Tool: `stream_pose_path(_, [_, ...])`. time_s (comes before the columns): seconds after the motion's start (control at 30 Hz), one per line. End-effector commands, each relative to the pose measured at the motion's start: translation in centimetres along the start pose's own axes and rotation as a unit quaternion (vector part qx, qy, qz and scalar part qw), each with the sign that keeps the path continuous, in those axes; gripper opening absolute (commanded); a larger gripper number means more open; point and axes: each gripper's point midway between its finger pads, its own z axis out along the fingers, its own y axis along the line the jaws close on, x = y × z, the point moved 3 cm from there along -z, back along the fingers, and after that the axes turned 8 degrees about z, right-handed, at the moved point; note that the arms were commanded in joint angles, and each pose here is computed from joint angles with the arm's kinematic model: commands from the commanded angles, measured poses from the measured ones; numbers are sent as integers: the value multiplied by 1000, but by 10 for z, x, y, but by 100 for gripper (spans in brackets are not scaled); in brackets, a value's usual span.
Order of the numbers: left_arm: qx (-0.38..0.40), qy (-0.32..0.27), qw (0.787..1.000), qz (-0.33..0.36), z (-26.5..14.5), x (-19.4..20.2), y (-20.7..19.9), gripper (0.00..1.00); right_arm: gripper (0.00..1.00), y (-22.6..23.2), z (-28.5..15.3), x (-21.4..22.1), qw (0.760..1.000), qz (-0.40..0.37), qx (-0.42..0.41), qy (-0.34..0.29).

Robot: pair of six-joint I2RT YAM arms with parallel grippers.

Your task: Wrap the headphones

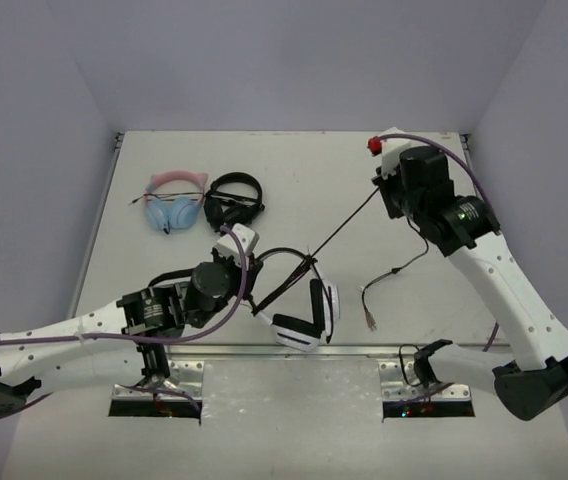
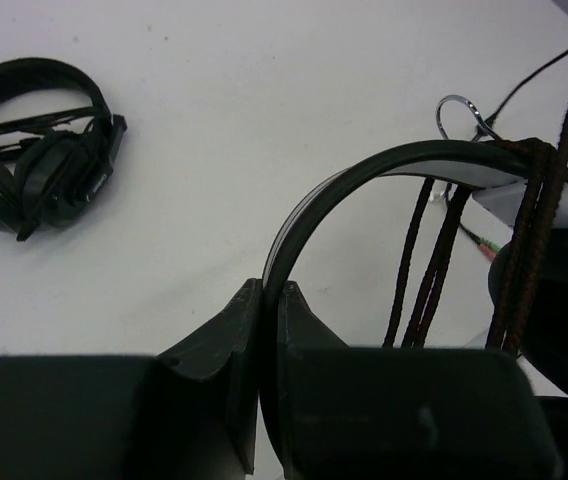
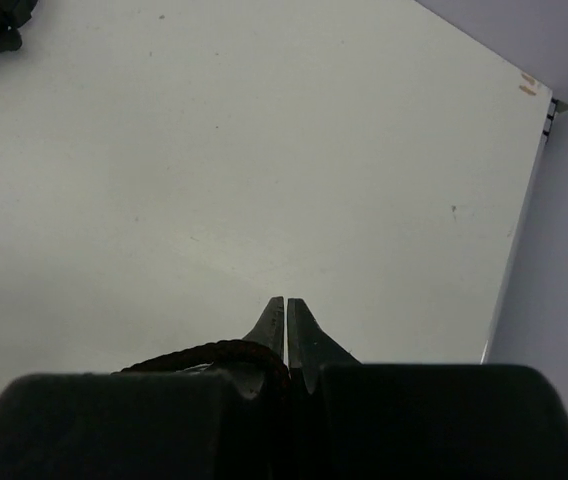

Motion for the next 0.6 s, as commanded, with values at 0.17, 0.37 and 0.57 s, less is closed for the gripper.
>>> stream_pose_path(0.17, [-5, -83, 996, -35, -13, -78, 1, 0, 1, -31, 27, -26, 994, 89, -24, -60])
stream_pose_path(0.37, [8, -173, 979, -108, -35, -148, 3, 0, 1, 31, 44, 7, 972, 93, -200, -79])
stream_pose_path(0.57, [65, -312, 925, -208, -71, -224, 2, 0, 1, 91, 27, 26, 898, 140, -392, -141])
